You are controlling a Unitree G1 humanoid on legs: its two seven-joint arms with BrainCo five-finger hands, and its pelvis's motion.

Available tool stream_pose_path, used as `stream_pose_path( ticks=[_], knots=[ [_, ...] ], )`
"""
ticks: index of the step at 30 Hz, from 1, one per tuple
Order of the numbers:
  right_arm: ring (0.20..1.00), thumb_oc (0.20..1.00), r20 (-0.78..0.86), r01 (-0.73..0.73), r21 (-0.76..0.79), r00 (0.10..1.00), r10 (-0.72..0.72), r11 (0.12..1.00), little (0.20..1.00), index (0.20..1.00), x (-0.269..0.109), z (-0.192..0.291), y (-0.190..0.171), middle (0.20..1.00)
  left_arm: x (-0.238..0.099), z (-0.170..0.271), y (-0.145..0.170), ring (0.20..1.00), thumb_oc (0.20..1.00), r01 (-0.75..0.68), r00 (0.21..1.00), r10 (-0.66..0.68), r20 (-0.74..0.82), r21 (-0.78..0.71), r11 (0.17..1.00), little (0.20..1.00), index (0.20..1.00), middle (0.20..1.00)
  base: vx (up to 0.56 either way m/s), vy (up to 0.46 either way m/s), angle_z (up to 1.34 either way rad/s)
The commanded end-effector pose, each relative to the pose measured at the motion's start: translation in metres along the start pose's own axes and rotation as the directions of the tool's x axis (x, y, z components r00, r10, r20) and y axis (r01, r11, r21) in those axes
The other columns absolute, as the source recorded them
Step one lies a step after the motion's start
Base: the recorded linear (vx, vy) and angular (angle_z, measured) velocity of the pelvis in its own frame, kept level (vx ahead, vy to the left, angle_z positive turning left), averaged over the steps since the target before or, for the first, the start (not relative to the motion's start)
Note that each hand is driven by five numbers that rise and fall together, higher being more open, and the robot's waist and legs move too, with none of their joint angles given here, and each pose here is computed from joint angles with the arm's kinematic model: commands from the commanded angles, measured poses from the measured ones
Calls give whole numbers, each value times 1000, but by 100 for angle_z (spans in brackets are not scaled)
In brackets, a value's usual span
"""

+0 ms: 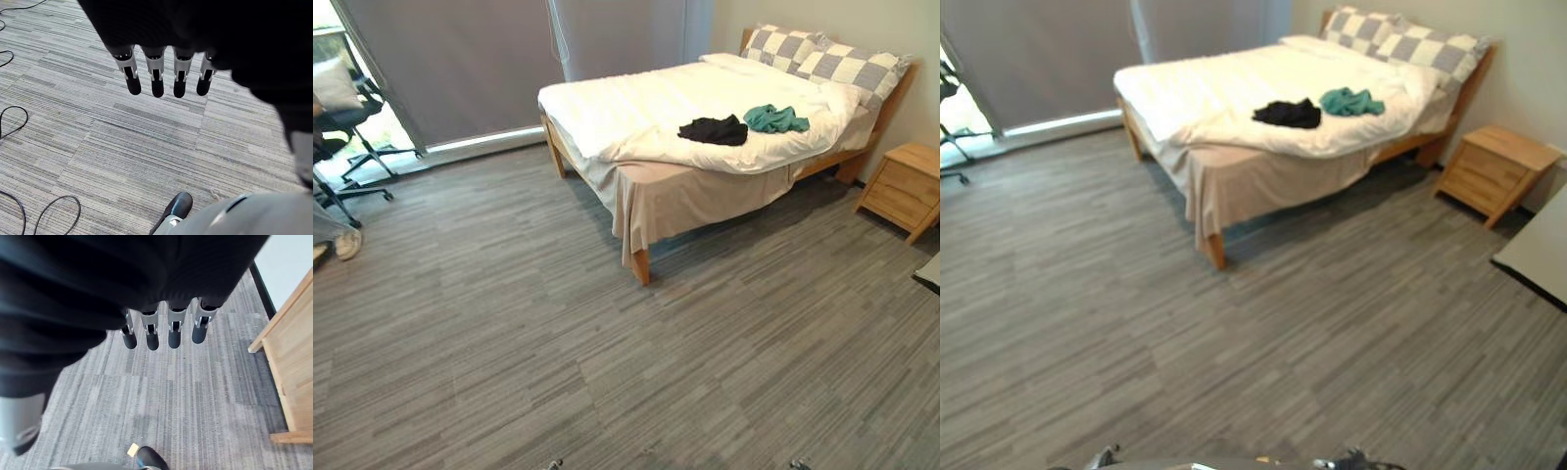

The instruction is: Tidy up the quilt and then pick up the clothes from the bed and put them into the laundry hamper.

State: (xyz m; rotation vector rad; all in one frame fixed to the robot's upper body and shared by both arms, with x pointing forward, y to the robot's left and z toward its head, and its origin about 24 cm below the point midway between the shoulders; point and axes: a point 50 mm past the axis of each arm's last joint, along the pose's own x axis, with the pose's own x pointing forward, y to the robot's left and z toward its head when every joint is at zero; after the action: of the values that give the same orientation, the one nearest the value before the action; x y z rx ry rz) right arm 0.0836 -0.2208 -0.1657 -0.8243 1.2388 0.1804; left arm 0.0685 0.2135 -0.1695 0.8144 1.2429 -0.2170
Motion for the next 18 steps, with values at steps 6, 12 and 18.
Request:
stream_pose_path(
  ticks=[6,12,18],
  knots=[
    [1000,1000,79,97,-73,993,-91,993,1000,1000,5,29,-26,1000,6,46,28,1000,1000,-113,986,104,131,57,992,1000,1000,1000,3,26,-6],
    [1000,1000,51,106,-7,993,-105,994,1000,1000,6,24,-31,1000,7,54,41,1000,1000,-145,978,129,165,85,986,1000,1000,1000,57,69,-11],
    [1000,1000,-11,168,335,985,-175,927,1000,1000,6,18,-44,1000,8,46,47,1000,1000,-168,979,149,136,140,976,1000,1000,1000,226,77,-41]
  ],
)
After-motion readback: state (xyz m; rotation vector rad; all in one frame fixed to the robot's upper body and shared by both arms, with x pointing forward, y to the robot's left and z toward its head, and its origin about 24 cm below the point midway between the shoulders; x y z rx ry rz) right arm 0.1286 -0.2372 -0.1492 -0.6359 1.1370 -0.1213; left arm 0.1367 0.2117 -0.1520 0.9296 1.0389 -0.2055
